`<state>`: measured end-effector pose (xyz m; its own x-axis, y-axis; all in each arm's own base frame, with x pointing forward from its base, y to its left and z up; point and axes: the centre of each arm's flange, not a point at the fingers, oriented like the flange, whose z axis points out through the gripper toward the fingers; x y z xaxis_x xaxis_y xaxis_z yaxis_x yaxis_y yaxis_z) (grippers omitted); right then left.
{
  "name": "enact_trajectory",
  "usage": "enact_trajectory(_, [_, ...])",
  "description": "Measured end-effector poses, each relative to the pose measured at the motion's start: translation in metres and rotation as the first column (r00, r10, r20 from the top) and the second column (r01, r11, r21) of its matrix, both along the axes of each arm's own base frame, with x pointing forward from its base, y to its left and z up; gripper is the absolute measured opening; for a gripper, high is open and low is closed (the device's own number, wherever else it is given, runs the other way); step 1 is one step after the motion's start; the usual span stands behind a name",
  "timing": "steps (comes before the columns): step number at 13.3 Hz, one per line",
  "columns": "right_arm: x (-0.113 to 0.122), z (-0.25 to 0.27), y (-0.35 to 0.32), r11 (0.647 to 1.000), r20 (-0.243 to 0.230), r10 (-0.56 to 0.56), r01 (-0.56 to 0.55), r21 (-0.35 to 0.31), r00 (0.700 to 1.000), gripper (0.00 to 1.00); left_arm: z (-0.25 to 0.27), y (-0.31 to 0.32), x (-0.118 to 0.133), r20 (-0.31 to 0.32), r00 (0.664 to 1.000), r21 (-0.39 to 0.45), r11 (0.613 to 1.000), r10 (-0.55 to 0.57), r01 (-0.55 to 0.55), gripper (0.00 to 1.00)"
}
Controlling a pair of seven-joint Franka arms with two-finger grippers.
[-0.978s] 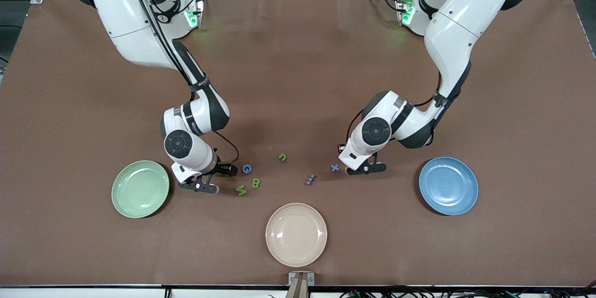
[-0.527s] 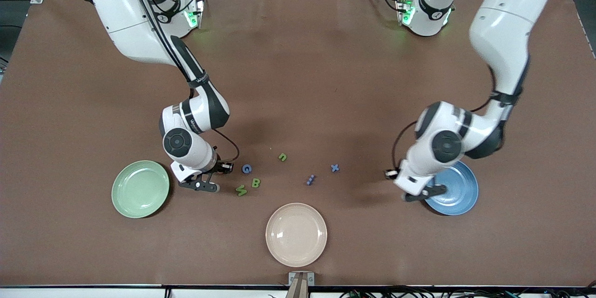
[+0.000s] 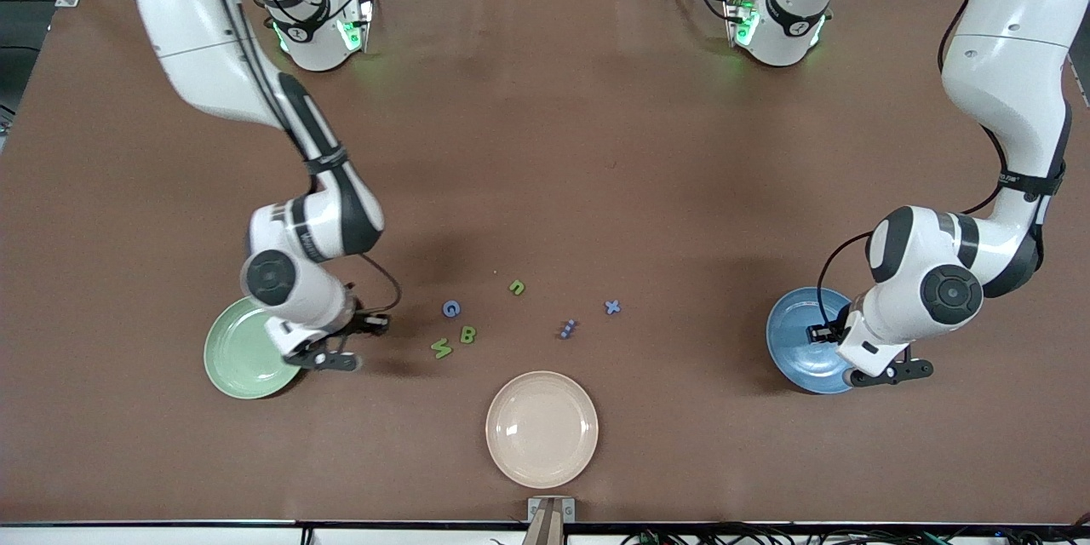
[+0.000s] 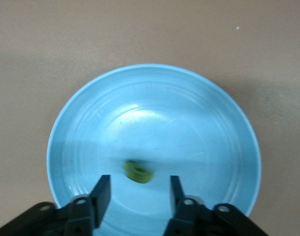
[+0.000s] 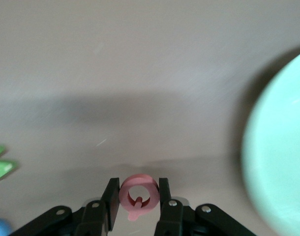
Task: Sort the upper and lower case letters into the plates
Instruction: 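Drop the green letter on the blue plate while the right gripper carries pink, then release pink on the green plate, then grasp a blue letter with the right gripper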
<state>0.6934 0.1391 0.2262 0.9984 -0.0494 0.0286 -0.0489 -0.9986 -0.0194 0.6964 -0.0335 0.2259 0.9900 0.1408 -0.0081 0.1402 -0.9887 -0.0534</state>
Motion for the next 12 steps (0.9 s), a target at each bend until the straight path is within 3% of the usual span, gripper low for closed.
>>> enact_trajectory(3, [0.02,0.017,-0.082,0.99,0.026,0.137,-0.136,-0.047,0.99,0.37,0.011,-0.036,0.0,0.017,1.0,-0.029,0.999,0.019,-0.018,0.96])
enact_trajectory(4, [0.022,0.017,-0.099,0.979,0.022,0.186,-0.183,-0.089,0.982,0.37,0.016,-0.066,-0.003,0.023,0.999,-0.045,0.998,0.047,-0.046,1.0])
enact_trajectory(7, [0.022,0.012,-0.109,0.959,0.005,0.249,-0.246,-0.141,0.969,0.41,0.019,-0.192,-0.031,0.025,0.995,-0.062,0.993,0.1,-0.098,1.0])
enact_trajectory(9, [0.021,0.01,-0.098,0.956,0.006,0.262,-0.259,-0.135,0.965,0.59,0.017,-0.272,-0.055,0.031,0.992,-0.073,0.99,0.119,-0.117,0.97])
enact_trajectory(11, [0.02,0.01,-0.08,0.955,0.01,0.272,-0.269,-0.125,0.962,0.79,0.006,-0.328,-0.074,0.024,0.989,-0.084,0.986,0.143,-0.141,0.75])
enact_trajectory(12, [0.018,0.011,-0.061,0.961,0.016,0.254,-0.251,-0.115,0.967,0.88,-0.005,-0.344,-0.081,0.013,0.987,-0.085,0.983,0.163,-0.161,0.74])
